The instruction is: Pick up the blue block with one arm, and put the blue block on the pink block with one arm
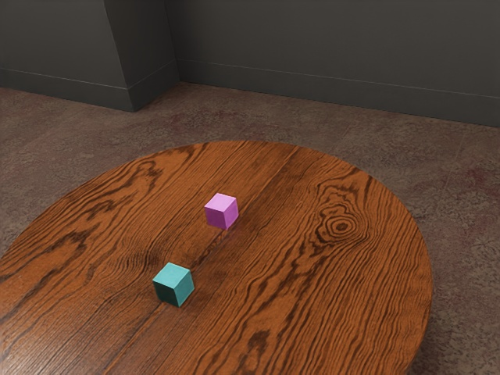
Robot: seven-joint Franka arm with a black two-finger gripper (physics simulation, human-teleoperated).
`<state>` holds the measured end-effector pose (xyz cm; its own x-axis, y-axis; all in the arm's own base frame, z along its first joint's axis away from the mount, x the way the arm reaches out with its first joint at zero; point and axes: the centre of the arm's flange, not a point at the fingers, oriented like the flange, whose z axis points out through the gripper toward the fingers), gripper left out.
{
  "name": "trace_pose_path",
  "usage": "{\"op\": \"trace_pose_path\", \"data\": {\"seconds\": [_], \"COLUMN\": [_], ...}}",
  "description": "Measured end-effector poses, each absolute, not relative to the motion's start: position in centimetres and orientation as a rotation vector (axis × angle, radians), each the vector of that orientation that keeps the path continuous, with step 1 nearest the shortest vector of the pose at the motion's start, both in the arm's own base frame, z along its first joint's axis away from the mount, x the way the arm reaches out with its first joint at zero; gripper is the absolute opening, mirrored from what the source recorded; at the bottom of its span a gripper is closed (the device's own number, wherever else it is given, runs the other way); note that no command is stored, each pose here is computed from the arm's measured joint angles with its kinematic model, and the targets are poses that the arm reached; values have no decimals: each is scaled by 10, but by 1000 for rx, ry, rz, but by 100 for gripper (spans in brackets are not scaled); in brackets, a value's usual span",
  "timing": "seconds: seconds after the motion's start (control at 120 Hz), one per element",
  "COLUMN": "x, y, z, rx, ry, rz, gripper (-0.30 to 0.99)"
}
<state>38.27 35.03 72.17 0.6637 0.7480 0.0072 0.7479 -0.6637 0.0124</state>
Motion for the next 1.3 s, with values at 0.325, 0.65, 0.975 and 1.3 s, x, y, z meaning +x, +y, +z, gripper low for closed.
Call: {"op": "trace_pose_path", "data": {"seconds": [0.325, 0.65, 0.975, 1.3], "x": [362, 449, 438, 455], "y": [283, 30, 77, 110], "z": [849, 858, 708, 449], "rx": [2974, 3139, 3093, 3186], "ry": [1200, 281, 269, 347], "rz": [395, 409, 39, -174], "gripper": [67, 67, 67, 67]}}
